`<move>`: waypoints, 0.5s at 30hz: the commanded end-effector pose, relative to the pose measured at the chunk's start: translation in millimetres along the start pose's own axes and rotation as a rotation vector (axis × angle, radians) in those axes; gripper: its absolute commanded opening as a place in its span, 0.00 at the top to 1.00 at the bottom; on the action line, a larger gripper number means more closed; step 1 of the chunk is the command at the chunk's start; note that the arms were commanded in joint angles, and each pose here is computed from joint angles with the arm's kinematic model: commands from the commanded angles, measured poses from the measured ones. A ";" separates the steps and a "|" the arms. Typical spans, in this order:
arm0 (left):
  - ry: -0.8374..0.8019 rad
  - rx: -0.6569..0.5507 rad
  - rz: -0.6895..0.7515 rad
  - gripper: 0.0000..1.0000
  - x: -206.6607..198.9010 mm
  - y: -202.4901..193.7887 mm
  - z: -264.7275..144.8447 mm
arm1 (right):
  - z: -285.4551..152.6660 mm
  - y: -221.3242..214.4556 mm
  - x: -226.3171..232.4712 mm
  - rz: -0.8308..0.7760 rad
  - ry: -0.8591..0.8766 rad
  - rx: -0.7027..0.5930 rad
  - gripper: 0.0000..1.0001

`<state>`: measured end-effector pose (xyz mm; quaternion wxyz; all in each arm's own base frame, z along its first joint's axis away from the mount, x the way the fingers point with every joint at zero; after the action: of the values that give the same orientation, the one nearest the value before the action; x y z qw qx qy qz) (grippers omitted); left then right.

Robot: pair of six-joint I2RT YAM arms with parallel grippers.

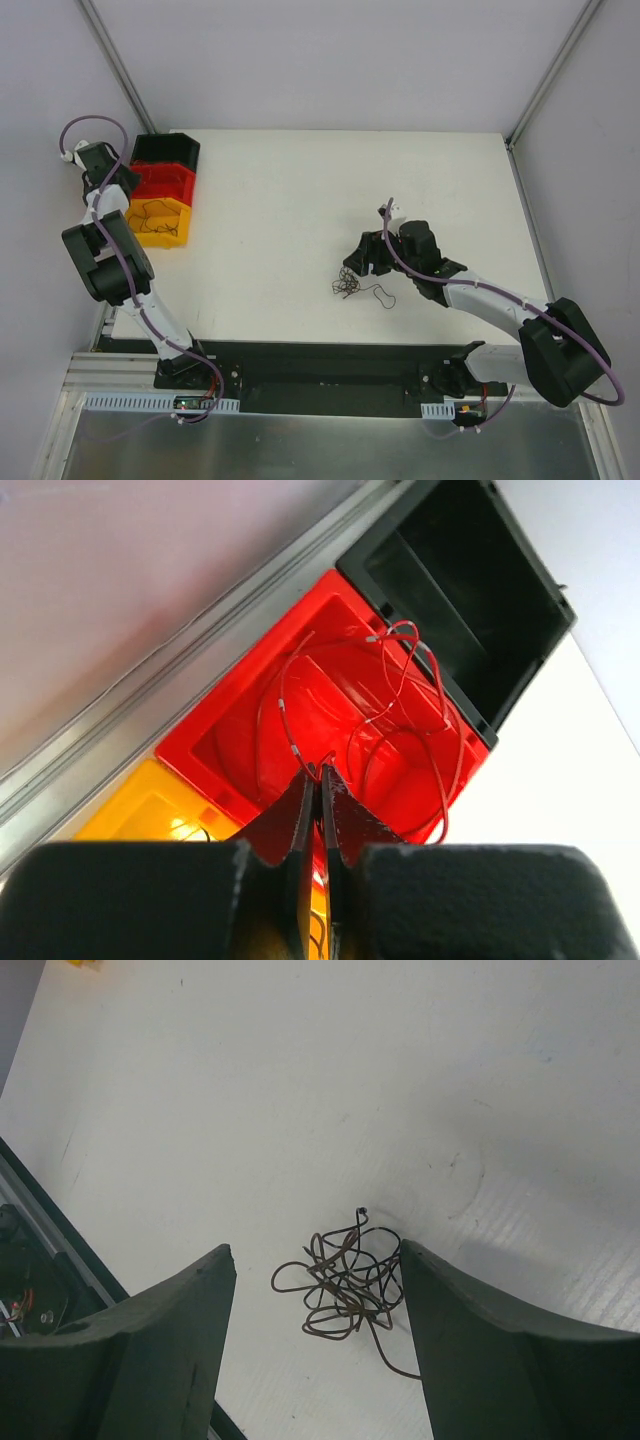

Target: Untangle the cables

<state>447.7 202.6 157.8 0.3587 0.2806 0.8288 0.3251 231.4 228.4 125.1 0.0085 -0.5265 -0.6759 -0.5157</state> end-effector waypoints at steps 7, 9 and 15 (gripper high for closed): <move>0.164 0.169 -0.118 1.00 14.5 -8.1 29.9 | 3.9 17.8 11.2 0.006 0.059 -0.044 0.31; 0.193 0.203 -0.137 1.00 16.2 -10.4 33.0 | 4.6 17.5 11.5 0.008 0.062 -0.041 0.31; 0.254 0.202 -0.136 0.91 21.2 -12.3 23.1 | 6.3 16.3 8.9 0.019 0.059 -0.033 0.31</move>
<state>466.7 214.3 130.6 0.2770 0.2421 0.8927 0.2602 231.7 229.3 119.6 0.0235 -0.5340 -0.6740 -0.5099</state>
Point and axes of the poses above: each gripper's point midway between its finger pads, its own z axis out along the fingers, its own x axis along the line the jaws close on, y = z × x, the point moved 4 cm from there along -z, back along the fingers, and after that the axes turned 4 degrees about z, right-handed, at the moved point
